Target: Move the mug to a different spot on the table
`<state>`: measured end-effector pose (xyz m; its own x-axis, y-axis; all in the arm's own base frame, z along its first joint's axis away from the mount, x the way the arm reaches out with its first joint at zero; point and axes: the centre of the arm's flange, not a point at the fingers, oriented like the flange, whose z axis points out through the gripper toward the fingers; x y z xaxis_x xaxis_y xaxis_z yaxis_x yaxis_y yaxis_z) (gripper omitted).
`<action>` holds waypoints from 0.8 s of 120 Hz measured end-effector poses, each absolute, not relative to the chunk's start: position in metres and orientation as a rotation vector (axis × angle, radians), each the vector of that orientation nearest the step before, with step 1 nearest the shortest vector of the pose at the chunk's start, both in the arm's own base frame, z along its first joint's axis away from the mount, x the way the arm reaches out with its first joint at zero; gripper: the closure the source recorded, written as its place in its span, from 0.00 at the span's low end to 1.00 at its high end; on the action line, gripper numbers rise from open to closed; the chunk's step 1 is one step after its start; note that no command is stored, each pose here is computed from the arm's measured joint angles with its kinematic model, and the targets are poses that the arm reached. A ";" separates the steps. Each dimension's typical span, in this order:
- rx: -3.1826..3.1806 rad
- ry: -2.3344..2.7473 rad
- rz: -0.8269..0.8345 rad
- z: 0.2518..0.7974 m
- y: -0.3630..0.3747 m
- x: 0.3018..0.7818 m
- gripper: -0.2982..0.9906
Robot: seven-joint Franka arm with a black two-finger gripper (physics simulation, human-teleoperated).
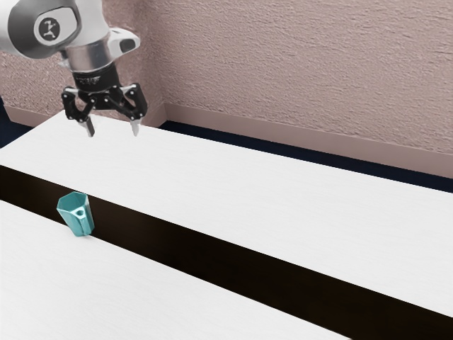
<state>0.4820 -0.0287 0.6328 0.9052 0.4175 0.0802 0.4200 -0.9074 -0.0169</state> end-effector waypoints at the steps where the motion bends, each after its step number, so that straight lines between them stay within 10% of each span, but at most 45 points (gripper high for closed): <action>1: -3.026 -0.690 -0.109 0.628 -0.027 0.480 0.23; 39: -2.739 -1.361 -0.005 0.476 0.031 0.445 0.23; 96: -2.547 -1.763 -0.176 0.397 0.128 0.442 0.23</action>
